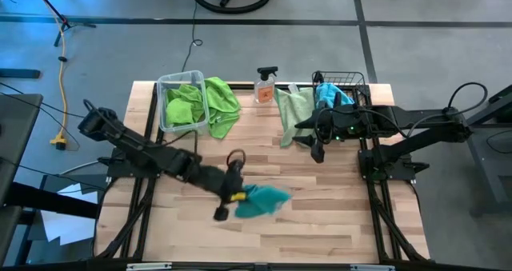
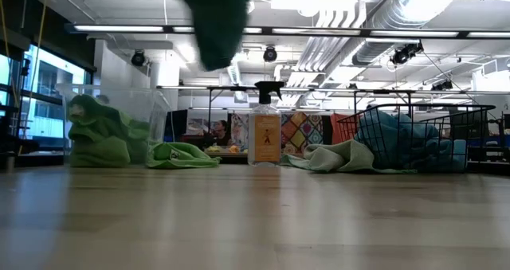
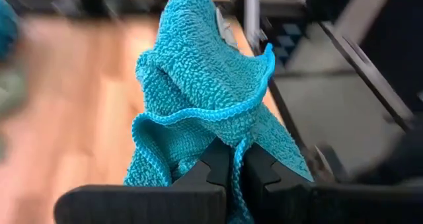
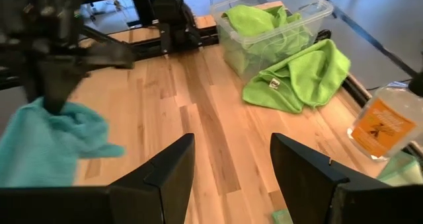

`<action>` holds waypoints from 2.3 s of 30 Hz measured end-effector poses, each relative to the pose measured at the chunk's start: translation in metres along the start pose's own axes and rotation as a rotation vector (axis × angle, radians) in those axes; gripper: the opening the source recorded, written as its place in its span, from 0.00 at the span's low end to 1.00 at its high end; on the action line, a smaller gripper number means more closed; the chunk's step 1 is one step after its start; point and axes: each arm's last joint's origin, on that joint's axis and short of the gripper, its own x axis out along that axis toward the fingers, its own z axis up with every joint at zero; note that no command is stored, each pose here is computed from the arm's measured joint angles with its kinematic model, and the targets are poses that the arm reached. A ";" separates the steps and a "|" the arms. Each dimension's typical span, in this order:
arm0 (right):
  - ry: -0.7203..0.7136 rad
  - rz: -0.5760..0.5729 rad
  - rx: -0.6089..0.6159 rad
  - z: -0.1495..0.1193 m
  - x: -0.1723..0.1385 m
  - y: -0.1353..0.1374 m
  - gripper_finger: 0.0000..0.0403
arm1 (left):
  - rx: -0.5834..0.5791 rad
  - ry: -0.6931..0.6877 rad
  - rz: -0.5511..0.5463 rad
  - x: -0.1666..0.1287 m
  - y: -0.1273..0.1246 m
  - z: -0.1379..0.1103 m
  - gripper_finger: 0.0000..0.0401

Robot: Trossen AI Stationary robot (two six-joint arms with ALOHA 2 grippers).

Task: Sort microfiber towel by color & place in baskets
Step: Put the blue microfiber cloth into the basket

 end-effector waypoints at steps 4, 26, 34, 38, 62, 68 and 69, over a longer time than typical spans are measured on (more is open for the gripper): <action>0.003 0.012 0.000 0.000 0.000 0.000 0.49 | 0.019 -0.126 0.093 -0.004 0.023 0.017 0.00; -0.303 0.076 0.037 0.030 -0.002 0.007 0.49 | 0.159 -0.316 0.357 -0.145 0.105 0.046 0.00; -0.381 0.079 0.032 0.037 0.003 0.009 0.49 | 0.156 -0.275 0.316 -0.131 0.119 0.045 0.00; -0.367 0.051 0.010 0.036 0.004 0.008 0.49 | 0.114 -0.263 0.315 -0.121 0.122 0.044 0.00; -0.009 0.025 -0.203 0.003 0.039 0.010 0.79 | 0.136 -0.182 0.289 -0.034 0.129 0.037 0.00; 0.040 -0.034 -0.264 -0.004 0.063 0.012 0.79 | 0.161 -0.170 0.282 -0.030 0.128 0.036 0.00; 0.048 -0.035 -0.266 -0.005 0.067 0.012 0.79 | 0.167 -0.170 0.280 -0.030 0.127 0.036 0.00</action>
